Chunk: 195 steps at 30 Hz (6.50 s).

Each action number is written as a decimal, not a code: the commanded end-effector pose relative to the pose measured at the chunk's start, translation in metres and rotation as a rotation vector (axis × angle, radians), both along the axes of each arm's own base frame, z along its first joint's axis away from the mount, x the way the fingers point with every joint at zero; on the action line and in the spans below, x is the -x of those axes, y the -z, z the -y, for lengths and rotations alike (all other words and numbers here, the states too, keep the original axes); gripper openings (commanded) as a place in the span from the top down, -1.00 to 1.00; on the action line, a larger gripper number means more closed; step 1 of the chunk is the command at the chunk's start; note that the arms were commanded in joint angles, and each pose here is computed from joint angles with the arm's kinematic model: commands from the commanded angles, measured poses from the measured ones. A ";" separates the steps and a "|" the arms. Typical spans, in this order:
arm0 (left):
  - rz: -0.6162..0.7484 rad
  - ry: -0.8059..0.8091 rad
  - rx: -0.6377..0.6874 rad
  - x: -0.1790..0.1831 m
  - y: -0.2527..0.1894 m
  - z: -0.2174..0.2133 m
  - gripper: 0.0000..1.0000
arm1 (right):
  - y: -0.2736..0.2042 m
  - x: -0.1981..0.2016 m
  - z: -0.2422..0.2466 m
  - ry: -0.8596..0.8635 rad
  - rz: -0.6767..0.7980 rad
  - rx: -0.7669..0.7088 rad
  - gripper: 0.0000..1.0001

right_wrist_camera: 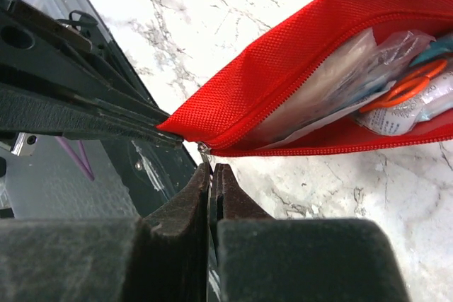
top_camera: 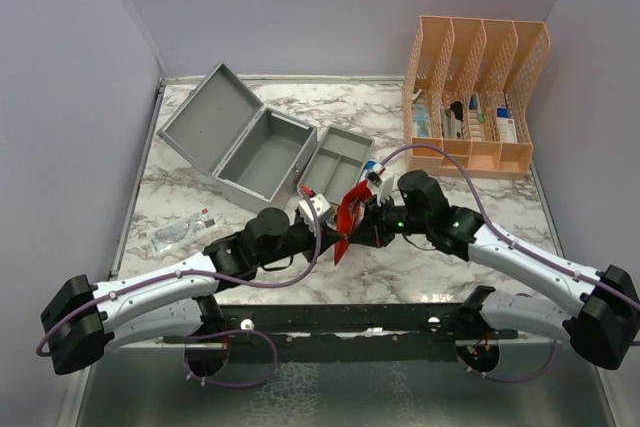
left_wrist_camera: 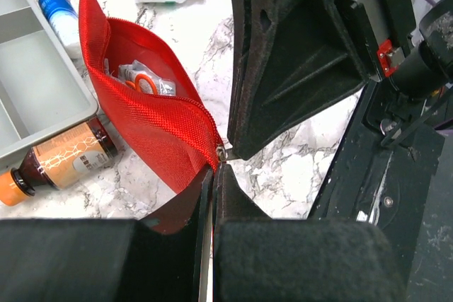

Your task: Organize the medicine kit

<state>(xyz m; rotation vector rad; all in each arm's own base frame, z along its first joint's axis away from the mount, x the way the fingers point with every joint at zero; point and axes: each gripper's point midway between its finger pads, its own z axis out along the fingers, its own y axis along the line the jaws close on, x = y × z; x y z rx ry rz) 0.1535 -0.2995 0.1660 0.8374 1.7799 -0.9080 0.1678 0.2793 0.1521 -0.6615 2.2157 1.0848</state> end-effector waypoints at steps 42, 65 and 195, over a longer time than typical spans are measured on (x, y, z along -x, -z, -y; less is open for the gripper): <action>-0.365 -0.153 -0.021 -0.049 -0.055 0.032 1.00 | -0.029 -0.051 0.023 0.261 0.615 0.138 0.47; -0.397 -0.134 0.015 -0.045 -0.057 0.035 1.00 | -0.024 -0.036 0.002 0.194 0.562 0.037 0.26; 0.375 0.619 -0.435 0.006 -0.022 -0.022 1.00 | -0.029 -0.008 0.006 -0.614 0.637 -0.030 0.00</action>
